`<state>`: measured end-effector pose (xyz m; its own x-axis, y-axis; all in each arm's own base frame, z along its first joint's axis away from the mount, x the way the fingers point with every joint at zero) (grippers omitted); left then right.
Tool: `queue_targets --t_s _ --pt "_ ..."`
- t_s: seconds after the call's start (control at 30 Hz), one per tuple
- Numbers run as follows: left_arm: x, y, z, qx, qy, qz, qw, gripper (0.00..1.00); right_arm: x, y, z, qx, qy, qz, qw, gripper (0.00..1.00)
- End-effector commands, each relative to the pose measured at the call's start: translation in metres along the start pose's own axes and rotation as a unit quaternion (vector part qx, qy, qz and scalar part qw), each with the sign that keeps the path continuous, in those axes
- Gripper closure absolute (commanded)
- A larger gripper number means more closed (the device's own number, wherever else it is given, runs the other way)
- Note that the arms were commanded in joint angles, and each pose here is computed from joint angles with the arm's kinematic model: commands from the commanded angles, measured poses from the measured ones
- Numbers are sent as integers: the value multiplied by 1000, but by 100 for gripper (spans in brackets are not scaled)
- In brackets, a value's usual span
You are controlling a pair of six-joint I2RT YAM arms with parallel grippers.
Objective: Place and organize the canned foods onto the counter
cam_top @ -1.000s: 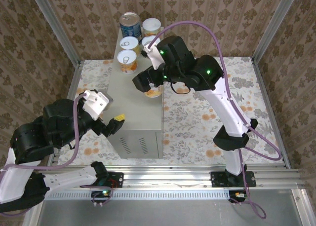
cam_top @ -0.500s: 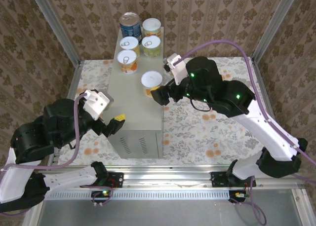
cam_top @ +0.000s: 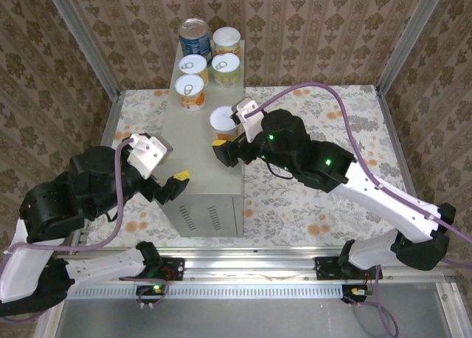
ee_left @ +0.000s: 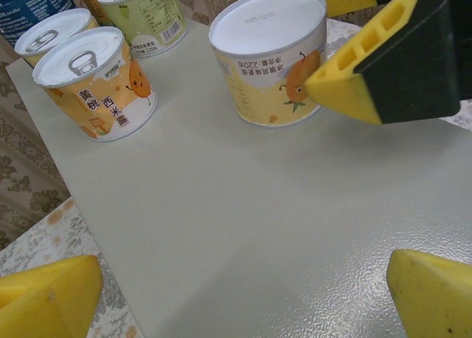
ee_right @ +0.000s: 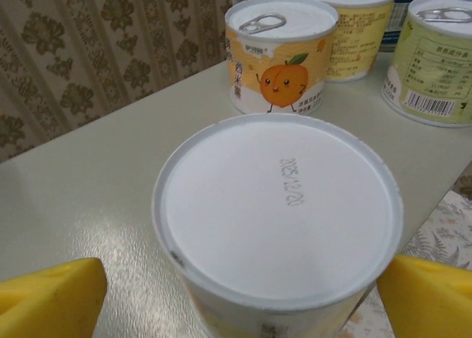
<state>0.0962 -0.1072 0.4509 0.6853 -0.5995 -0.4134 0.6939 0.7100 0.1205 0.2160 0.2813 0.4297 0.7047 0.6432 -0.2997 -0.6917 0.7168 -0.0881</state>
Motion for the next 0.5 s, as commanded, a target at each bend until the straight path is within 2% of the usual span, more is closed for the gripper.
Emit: queue_targets --t_s 0.0,0.23,0.47 --pt "-1 0 0 -4 -5 -1 1000 0 6 -1 9 7 -37 -41 998 9" --pt "0 1 0 0 -5 4 1000 0 14 -5 8 -6 -42 -73 996 21" --pt "2 1 2 9 -8 10 1000 0 34 -12 3 -13 -26 -90 995 24"
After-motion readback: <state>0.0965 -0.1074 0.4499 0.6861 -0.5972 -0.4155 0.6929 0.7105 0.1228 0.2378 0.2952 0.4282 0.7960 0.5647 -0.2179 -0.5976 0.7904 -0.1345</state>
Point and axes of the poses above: each hand's point on the last joint's axis, 136 mm out from that joint toward the fingers, its own x axis out along the fingers, its own y axis along the line the jaws close on, z = x × y, the point moved 7 cm from there along -x, back along the fingers, and after that the axes turned 6 degrees about -x, right-handed, at the moved point
